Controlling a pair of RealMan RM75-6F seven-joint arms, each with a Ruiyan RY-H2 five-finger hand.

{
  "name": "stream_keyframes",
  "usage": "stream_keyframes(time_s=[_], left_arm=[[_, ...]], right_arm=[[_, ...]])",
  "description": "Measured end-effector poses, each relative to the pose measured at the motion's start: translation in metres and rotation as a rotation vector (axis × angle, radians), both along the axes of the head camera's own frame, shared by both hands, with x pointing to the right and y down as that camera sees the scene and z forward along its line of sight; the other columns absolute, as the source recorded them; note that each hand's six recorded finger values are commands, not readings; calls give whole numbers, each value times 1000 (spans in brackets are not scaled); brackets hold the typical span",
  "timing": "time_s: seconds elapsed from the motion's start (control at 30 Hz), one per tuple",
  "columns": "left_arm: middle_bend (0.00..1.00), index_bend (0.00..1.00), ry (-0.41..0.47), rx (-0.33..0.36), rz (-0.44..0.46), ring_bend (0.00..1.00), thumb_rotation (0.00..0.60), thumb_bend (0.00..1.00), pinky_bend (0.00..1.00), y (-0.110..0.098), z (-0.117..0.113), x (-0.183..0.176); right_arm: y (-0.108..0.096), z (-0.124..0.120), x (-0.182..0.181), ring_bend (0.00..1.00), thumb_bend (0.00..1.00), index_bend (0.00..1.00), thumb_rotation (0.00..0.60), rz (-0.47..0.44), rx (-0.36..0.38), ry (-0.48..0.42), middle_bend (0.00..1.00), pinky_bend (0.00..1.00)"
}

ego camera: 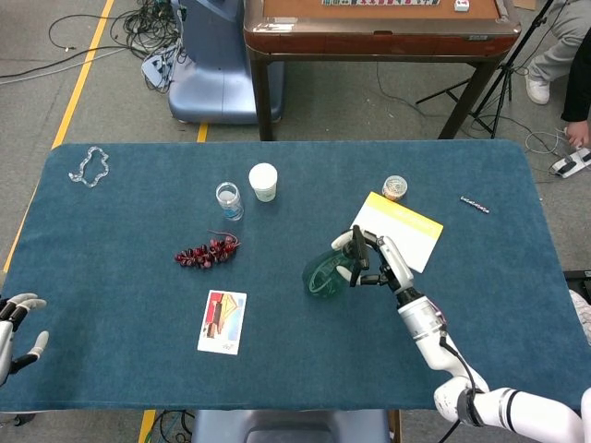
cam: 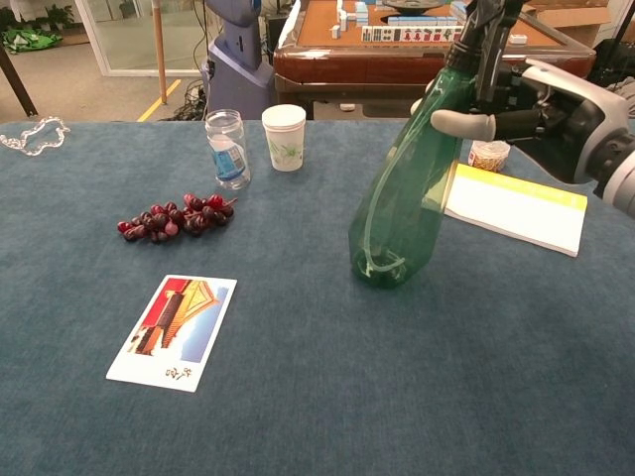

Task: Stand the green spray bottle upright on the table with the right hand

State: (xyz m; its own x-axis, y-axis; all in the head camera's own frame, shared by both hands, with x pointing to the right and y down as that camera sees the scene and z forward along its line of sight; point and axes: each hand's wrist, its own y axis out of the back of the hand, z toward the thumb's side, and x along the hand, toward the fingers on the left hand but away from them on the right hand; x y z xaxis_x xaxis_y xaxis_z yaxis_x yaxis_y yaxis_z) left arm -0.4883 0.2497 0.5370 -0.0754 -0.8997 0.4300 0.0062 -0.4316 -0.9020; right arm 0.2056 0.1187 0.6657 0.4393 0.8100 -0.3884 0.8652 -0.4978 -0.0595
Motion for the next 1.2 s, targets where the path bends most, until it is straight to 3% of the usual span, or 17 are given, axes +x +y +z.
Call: stream_keyframes(time_s=[0.17, 0.37, 0.57, 1.2], left_arm=[[262, 336, -1, -1, -1, 244, 600, 360, 127, 0, 0, 0], [262, 336, -4, -3, -2, 244, 600, 360, 127, 0, 1, -1], [262, 336, -3, -4, 3, 245, 600, 359, 127, -1, 2, 1], [262, 336, -1, -7, 4, 245, 600, 359, 126, -2, 3, 1]], right_arm=[[1, 1, -2, 222, 209, 593, 600, -27, 8, -12, 347, 179], [3, 1, -4, 111, 16, 317, 600, -107, 12, 16, 205, 76], [3, -1, -5, 54, 0, 204, 600, -140, 16, 33, 129, 27], [-4, -1, -5, 0, 0, 46, 600, -122, 35, 63, 54, 0]])
